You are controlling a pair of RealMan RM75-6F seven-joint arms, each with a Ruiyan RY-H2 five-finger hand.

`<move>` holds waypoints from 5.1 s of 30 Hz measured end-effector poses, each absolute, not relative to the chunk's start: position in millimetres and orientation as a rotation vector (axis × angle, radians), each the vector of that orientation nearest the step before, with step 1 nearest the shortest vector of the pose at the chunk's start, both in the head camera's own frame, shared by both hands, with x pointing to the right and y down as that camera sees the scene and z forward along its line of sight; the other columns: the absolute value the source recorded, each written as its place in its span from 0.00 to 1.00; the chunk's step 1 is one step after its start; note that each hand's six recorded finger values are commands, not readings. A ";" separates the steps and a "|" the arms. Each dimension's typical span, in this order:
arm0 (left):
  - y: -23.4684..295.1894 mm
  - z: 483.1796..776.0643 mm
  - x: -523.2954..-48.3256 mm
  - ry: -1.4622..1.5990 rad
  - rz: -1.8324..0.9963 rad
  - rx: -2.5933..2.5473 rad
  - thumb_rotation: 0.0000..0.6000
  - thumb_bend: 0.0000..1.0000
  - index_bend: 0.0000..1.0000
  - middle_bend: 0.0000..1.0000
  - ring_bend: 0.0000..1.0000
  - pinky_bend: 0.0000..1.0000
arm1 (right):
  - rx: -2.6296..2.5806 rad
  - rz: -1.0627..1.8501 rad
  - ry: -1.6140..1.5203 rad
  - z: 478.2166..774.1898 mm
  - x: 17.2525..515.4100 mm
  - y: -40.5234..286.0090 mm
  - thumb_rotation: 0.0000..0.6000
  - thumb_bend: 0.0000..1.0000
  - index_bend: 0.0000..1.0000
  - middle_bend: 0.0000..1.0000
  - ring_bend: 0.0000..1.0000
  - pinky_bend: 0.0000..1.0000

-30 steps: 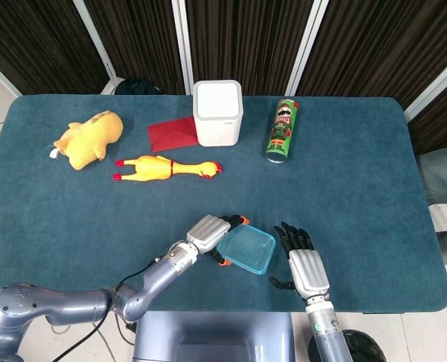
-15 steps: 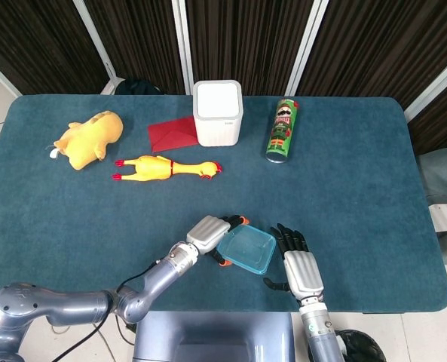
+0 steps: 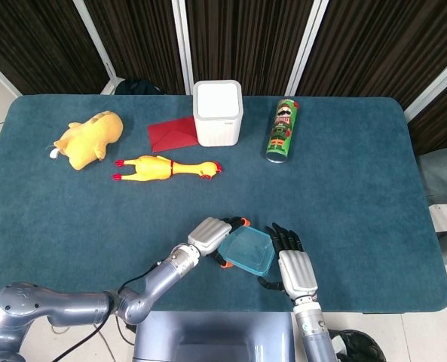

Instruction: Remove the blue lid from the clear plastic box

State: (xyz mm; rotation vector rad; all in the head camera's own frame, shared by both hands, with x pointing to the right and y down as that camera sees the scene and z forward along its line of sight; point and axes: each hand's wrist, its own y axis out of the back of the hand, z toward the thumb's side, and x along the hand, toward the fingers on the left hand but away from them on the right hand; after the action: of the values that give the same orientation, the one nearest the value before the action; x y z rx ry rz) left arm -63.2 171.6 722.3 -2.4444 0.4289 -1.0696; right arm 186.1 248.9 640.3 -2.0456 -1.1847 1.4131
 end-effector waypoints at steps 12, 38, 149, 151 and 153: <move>170.6 719.5 -61.6 0.435 -1.062 -2.450 1.00 0.22 0.27 0.30 0.30 0.44 | -2.048 1.426 -1.206 642.7 185.4 249.7 1.00 0.22 0.00 0.00 0.00 0.00; 165.4 718.9 -62.5 0.467 -1.066 -2.434 1.00 0.22 0.27 0.30 0.30 0.44 | -2.030 1.459 -1.236 643.7 195.6 247.3 1.00 0.22 0.00 0.00 0.00 0.00; 160.1 702.0 -57.6 0.401 -1.031 -2.475 1.00 0.07 0.00 0.04 0.04 0.26 | -1.979 1.291 -1.361 638.3 198.1 222.1 1.00 0.52 0.51 0.13 0.00 0.00; 159.6 701.2 -57.8 0.399 -1.031 -2.470 1.00 0.07 0.00 0.04 0.03 0.26 | -1.978 1.293 -1.359 638.2 198.8 222.2 1.00 0.52 0.52 0.14 0.00 0.00; 158.7 700.3 -58.0 0.402 -1.030 -2.467 1.00 0.06 0.00 0.04 0.03 0.26 | -1.979 1.293 -1.359 638.1 198.9 222.3 1.00 0.52 0.53 0.14 0.00 0.00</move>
State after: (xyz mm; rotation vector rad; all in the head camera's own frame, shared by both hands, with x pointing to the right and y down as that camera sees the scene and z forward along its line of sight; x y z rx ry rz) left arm -58.0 158.7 700.3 -2.4667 0.4020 -1.0299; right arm 198.9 222.3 638.1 -1.9788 -1.3587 1.2933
